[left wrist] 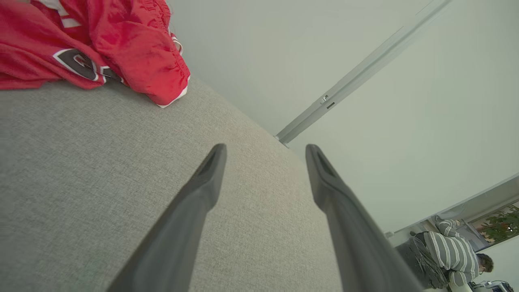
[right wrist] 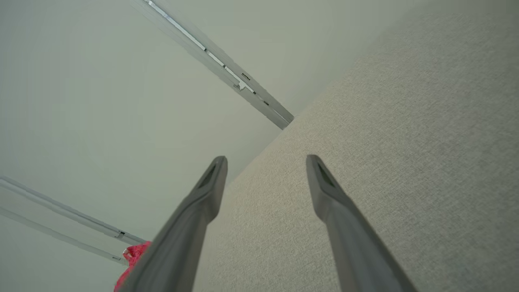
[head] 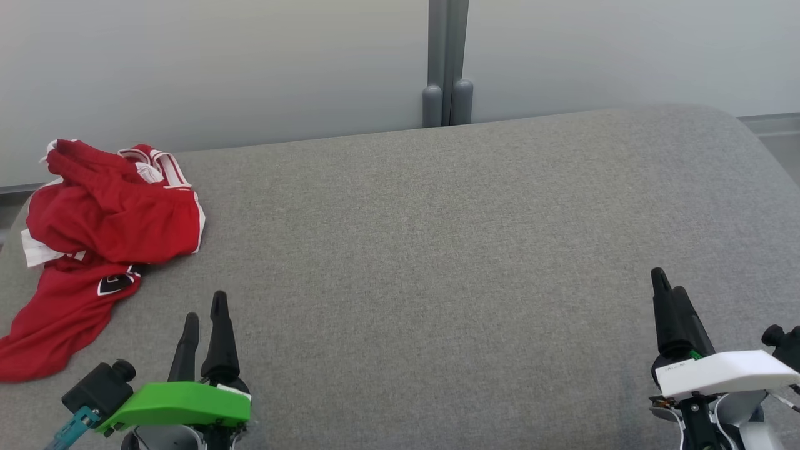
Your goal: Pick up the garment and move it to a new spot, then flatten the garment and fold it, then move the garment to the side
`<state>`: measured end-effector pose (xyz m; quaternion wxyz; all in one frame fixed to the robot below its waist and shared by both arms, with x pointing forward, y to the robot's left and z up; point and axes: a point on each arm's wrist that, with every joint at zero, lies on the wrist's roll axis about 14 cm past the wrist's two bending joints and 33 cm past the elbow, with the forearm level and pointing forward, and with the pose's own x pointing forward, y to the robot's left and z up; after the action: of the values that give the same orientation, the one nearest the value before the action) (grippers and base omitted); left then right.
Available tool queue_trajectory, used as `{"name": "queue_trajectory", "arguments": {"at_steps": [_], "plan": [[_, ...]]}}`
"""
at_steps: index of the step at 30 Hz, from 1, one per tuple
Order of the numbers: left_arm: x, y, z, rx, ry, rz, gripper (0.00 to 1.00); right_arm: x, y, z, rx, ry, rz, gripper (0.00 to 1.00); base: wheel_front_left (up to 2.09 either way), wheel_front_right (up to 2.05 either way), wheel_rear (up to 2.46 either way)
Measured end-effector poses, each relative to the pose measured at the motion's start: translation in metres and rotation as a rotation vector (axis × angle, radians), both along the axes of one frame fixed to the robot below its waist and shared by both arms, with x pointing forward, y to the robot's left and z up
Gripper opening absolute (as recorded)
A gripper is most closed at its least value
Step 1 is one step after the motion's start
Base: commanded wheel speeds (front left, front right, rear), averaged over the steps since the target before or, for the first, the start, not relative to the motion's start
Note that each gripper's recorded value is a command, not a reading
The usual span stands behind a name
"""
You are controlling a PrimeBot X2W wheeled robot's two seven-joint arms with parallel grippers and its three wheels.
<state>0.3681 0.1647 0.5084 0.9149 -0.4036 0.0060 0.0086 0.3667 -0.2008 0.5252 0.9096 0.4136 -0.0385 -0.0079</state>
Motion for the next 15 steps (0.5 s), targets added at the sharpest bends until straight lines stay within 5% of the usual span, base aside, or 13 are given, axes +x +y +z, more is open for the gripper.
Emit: {"name": "queue_trajectory", "arguments": {"at_steps": [15], "plan": [[-0.007, 0.0, -0.005, 0.266, 0.004, 0.012, 1.0, 0.0, 0.021, 0.005, -0.246, -0.026, 0.043, 1.0, 0.0, 0.0, 0.0]]}}
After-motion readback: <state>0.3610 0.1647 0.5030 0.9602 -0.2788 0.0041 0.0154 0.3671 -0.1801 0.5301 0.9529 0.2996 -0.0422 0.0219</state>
